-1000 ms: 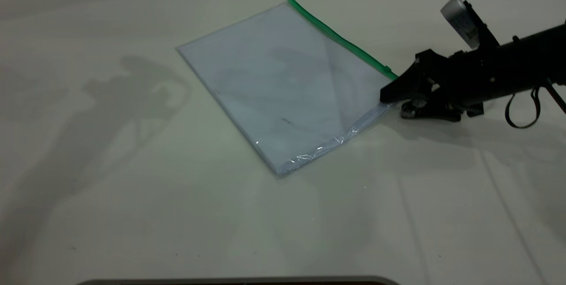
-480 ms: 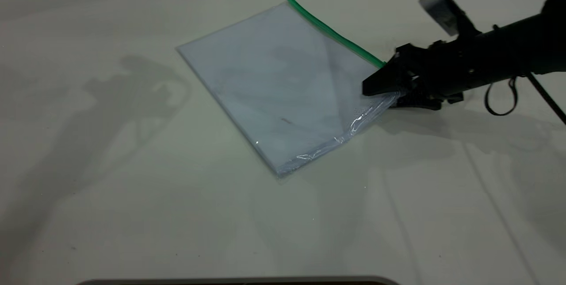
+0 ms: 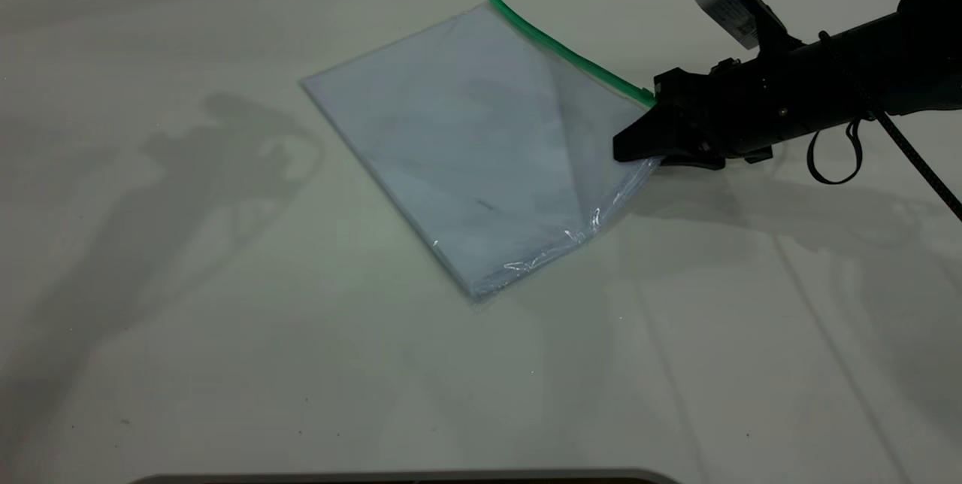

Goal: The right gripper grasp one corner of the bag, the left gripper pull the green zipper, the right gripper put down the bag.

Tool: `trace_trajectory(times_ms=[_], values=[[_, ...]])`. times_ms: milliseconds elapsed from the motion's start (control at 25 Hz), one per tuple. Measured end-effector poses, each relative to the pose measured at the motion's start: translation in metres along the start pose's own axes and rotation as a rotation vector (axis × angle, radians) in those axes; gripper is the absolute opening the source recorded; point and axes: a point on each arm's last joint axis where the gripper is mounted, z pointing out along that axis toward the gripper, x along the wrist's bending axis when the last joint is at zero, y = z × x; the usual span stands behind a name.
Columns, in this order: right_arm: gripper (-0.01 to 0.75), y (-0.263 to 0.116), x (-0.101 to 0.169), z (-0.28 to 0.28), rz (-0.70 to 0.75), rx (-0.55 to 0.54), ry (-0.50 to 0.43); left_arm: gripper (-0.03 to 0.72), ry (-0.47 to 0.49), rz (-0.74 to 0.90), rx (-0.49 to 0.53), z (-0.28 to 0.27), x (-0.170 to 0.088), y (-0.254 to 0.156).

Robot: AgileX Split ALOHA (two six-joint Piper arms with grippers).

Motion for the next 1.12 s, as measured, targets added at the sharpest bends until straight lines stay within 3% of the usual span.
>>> trace_trajectory(times_ms=[40, 160, 440, 760, 920, 1120], values=[[0.042, 0.0, 0.0, 0.0, 0.0, 0.0, 0.004, 0.585, 0.001, 0.004, -0.001, 0.0, 0.0, 0.0], [0.034, 0.006, 0.003, -0.001, -0.043, -0.001, 0.012, 0.585, 0.003, 0.03, -0.006, 0.003, 0.0, 0.0], [0.034, 0.049, 0.035, -0.031, -0.316, -0.011, -0.029, 0.585, -0.003, 0.149, -0.033, 0.006, -0.006, 0.019], [0.034, 0.067, 0.09, -0.053, -0.672, 0.019, -0.036, 0.586, -0.069, 0.37, -0.029, 0.032, -0.056, 0.039], [0.034, 0.066, 0.11, -0.045, -0.756, 0.001, -0.004, 0.586, -0.091, 0.489, -0.047, 0.032, -0.078, 0.05], [0.034, 0.069, 0.13, -0.034, -0.789, -0.111, 0.03, 0.586, -0.105, 0.617, -0.075, 0.024, -0.094, 0.06]])
